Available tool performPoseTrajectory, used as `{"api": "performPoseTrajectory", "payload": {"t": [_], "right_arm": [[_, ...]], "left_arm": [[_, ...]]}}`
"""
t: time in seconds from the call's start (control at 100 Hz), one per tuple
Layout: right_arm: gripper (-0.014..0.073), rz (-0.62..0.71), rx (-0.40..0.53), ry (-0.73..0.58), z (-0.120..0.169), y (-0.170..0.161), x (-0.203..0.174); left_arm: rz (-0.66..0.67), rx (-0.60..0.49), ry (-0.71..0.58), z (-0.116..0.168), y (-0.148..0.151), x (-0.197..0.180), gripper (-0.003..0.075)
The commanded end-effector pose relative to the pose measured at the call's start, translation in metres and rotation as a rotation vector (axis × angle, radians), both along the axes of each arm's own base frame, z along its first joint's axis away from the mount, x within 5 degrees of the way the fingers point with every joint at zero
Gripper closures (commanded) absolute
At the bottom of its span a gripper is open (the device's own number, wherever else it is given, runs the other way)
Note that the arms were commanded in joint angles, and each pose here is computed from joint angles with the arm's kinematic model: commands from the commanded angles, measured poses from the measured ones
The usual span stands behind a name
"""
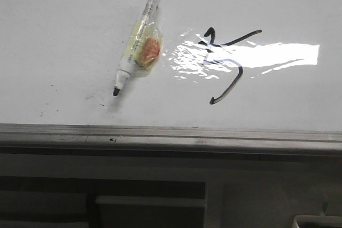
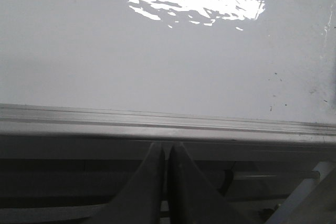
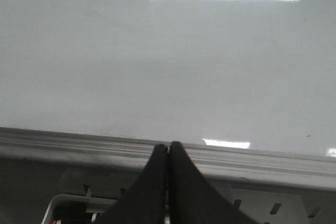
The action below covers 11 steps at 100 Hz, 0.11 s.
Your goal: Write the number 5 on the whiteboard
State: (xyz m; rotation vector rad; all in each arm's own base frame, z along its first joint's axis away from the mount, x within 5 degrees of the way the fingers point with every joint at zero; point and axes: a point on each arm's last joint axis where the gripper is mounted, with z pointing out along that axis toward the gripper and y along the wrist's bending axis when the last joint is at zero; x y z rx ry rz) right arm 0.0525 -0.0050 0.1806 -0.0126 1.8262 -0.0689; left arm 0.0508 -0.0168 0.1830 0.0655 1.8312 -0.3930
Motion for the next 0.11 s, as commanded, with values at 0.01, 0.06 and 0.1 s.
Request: {"api": "performPoseTrajectory", "payload": {"t": [0.01,0.06,0.1], "right_arm": [[0.0638,0.004,0.0,-0.024,-0.0057,0.0006,0.001],[0.0638,0.004,0.0,-0.024,-0.0057,0.0006,0.001],[0.0638,0.004,0.0,-0.024,-0.0057,0.0006,0.001]], "left_arm": [[0.004,-0.025,-0.047,-0.0019,0.0,0.0001,0.0741],[0.004,-0.025,-0.047,-0.0019,0.0,0.0001,0.0741],[0.004,-0.025,-0.047,-0.0019,0.0,0.0001,0.0741]]}}
